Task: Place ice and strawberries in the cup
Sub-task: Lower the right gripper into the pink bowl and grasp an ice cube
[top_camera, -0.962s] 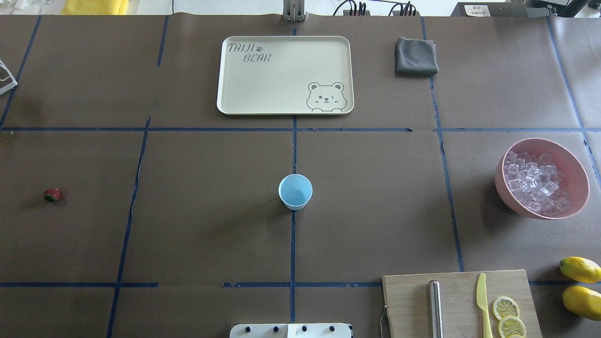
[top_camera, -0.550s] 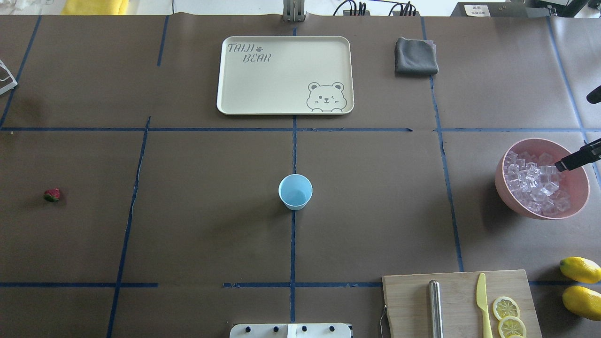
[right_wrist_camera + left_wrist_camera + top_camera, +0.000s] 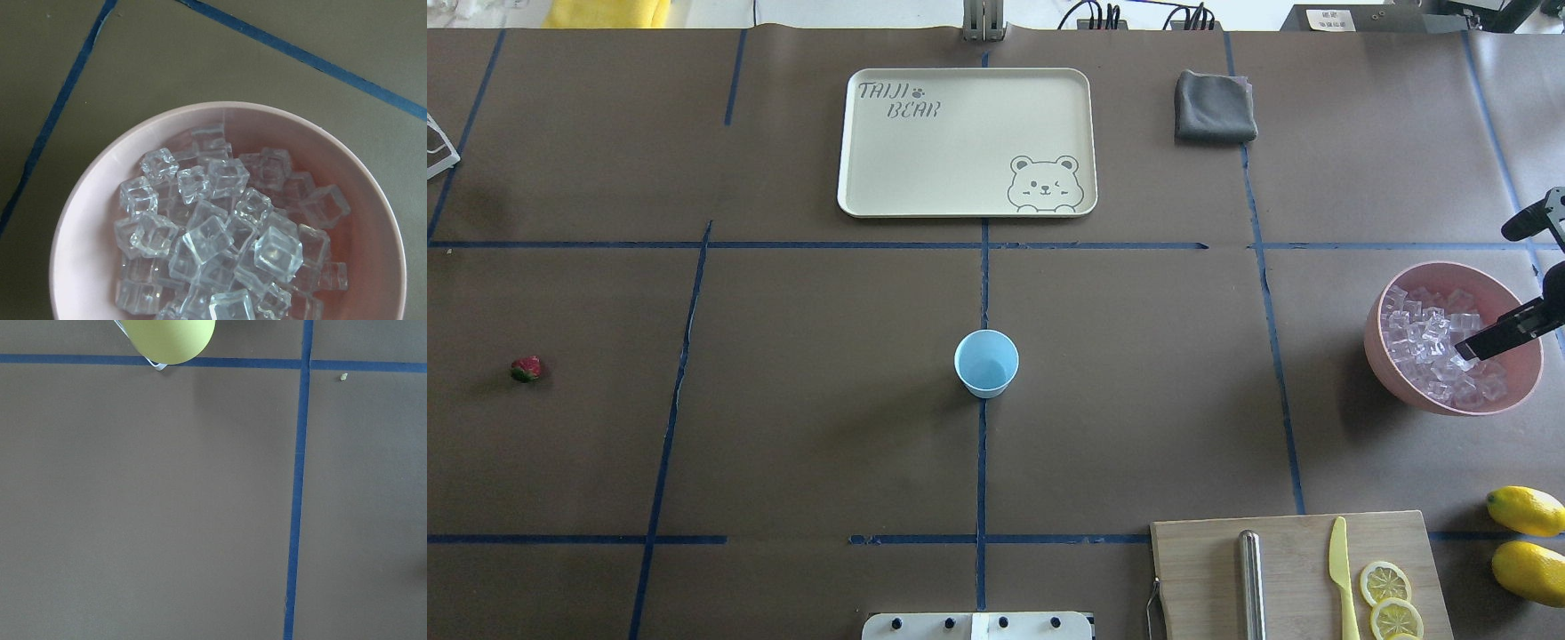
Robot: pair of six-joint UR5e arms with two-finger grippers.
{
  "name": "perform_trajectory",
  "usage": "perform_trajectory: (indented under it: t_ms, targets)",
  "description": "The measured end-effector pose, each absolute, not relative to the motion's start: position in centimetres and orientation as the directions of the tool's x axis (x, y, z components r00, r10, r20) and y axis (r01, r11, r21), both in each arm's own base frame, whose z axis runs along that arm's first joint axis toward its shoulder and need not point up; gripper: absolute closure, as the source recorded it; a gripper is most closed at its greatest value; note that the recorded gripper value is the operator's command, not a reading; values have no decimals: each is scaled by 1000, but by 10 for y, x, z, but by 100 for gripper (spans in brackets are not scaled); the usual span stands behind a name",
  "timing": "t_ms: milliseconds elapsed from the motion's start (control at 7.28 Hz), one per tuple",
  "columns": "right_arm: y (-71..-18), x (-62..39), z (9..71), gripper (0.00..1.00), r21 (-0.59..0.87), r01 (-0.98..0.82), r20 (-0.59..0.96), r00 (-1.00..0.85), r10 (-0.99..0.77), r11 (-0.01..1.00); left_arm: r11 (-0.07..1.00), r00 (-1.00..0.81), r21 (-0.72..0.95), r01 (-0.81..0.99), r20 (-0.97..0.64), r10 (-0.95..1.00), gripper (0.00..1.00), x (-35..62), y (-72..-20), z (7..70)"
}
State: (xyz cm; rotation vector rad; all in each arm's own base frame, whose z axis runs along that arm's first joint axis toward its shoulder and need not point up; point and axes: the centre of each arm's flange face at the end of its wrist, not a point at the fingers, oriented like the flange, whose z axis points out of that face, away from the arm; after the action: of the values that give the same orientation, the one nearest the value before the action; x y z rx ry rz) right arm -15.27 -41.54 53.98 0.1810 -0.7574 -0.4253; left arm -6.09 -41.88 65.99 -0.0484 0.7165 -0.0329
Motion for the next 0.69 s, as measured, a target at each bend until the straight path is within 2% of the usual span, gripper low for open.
perform_trajectory:
  t_ms: [687]
  targets:
    - [-411, -174, 560, 0, 283, 359, 608, 649, -456, 889, 998, 753, -56, 14, -656, -47, 0, -61, -419, 660]
